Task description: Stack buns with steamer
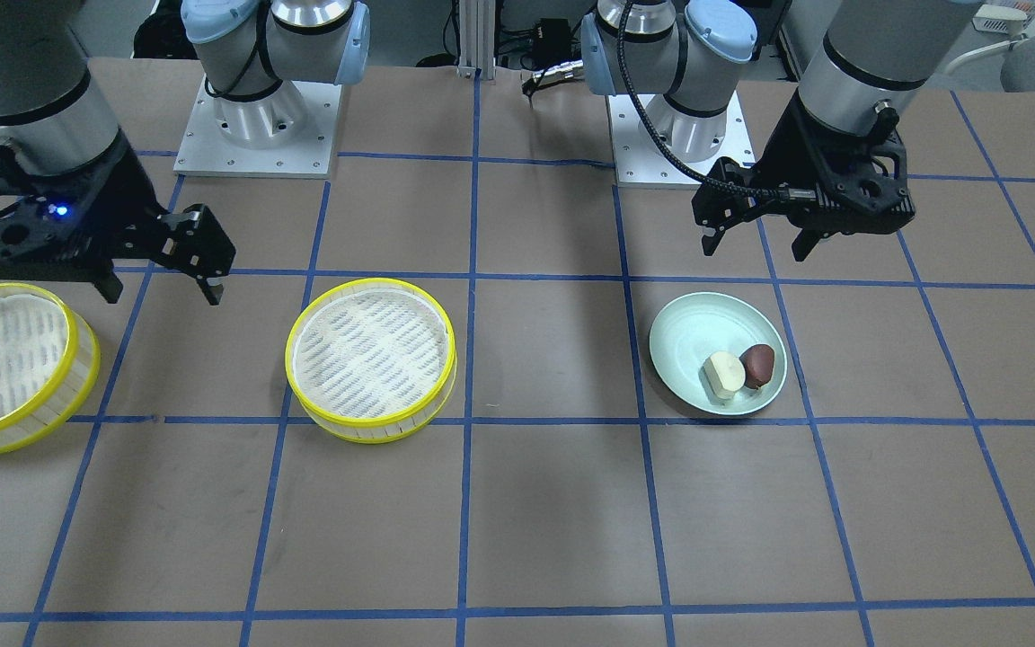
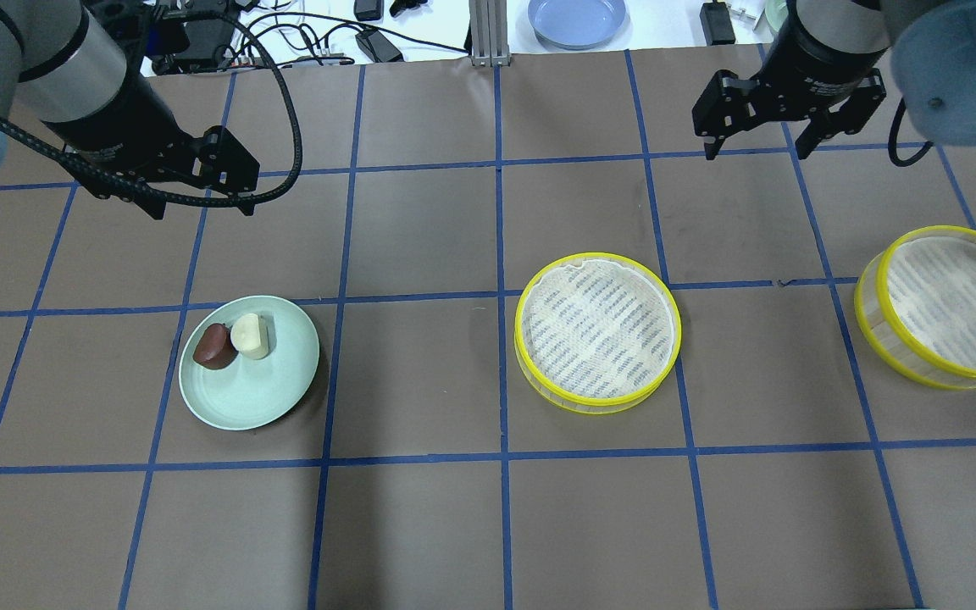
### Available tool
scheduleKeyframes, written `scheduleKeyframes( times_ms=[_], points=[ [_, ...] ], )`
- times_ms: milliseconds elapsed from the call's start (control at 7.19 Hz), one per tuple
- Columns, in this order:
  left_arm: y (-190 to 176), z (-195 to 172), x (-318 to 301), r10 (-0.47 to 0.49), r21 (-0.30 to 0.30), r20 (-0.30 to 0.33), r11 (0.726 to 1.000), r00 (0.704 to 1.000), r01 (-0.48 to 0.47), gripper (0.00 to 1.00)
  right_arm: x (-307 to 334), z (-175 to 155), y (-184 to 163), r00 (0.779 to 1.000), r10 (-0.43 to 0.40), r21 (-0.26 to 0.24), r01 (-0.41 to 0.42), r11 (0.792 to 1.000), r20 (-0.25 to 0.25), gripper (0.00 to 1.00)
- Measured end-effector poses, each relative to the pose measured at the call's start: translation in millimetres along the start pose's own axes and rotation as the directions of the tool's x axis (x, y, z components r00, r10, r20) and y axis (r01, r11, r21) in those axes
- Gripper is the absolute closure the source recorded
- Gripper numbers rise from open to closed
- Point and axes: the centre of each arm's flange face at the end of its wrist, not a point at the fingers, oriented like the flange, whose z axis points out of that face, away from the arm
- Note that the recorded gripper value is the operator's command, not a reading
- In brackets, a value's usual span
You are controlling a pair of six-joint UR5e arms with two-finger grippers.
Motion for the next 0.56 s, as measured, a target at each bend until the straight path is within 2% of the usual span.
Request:
scheduleKeyframes(
  times_ms=[278, 557],
  points=[
    [-4.4, 46.0, -27.2, -0.011, -0.068, -0.005, 0.998, 1.0, 0.011, 0.0, 93.4, 38.9, -15.5, 0.996, -0.092, -0.081, 0.092, 0.992, 0.012, 0.0],
    [-13.0, 91.3, -42.3, 0.013, -0.148, -0.022, 0.989, 1.0, -0.016, 0.0, 184.7, 75.7, -17.6, 0.984, -0.171, -0.139, 0.175, 0.975, 0.041, 0.0]
  ],
)
